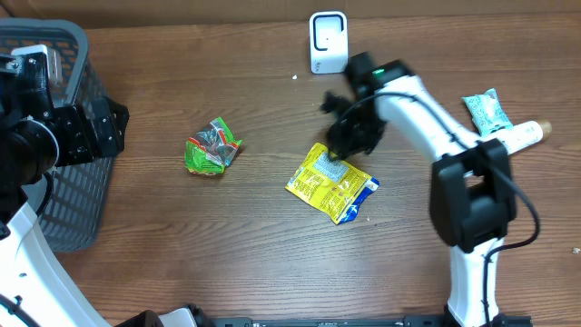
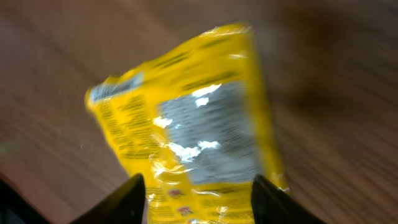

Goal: Scan the item barcode

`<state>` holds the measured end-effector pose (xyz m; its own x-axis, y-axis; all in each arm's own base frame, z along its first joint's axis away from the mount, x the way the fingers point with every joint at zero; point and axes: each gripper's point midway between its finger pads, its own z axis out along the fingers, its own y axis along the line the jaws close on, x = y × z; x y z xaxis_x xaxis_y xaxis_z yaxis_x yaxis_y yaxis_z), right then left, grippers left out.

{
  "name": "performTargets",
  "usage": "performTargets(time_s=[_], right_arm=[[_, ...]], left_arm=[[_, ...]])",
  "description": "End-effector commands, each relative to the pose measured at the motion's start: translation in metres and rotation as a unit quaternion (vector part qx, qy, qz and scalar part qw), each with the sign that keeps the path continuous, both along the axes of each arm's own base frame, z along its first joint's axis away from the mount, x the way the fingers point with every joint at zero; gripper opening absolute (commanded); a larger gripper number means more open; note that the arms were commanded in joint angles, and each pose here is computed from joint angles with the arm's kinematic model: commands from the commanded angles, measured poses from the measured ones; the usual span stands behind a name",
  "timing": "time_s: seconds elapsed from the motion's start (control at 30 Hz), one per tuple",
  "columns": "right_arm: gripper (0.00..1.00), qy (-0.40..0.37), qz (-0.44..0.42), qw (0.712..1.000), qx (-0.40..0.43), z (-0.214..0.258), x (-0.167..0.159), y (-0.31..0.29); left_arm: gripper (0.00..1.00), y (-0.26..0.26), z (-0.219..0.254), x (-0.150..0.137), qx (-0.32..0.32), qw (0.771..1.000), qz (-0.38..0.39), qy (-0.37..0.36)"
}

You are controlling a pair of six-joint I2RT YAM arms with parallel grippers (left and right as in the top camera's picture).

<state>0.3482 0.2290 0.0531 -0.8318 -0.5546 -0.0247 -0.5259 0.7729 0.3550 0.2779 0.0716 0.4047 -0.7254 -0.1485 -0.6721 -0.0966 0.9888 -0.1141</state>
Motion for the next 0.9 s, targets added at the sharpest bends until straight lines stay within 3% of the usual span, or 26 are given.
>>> performTargets(time_s=[0.0,0.13,0.33,0.6,0.7,0.8,0.87], right_arm=[[0.70,-0.016,0.055,0.997,-0.056,-0.006,-0.024,0.016],[0.84,-0.068,0.078,0.981,-0.163,-0.022,-0.031,0.011],[0.99,-0.120,0.092,0.961,-0.232,-0.041,-0.033,0.005],[0.99,-0.130,0.093,0.953,-0.256,-0.069,-0.037,-0.012],[0.89,-0.128,0.095,0.950,-0.268,-0.077,-0.041,-0.020],[0.52,-0.126,0.096,0.950,-0.269,-0.081,-0.044,-0.022],[0.33,-0.125,0.093,0.950,-0.269,-0.081,-0.043,-0.024]], left_arm=[[1.00,0.000,0.000,0.001,0.000,1.000,-0.005,-0.001],[1.00,0.000,0.000,0.001,0.000,1.000,-0.005,-0.001],[1.00,0.000,0.000,0.001,-0.001,1.000,-0.005,-0.001],[1.00,0.000,0.000,0.001,-0.001,1.000,-0.006,-0.001],[1.00,0.000,0.000,0.001,-0.001,1.000,-0.006,-0.001],[1.00,0.000,0.000,0.001,-0.001,1.000,-0.005,-0.001],[1.00,0.000,0.000,0.001,0.000,1.000,-0.006,-0.001]])
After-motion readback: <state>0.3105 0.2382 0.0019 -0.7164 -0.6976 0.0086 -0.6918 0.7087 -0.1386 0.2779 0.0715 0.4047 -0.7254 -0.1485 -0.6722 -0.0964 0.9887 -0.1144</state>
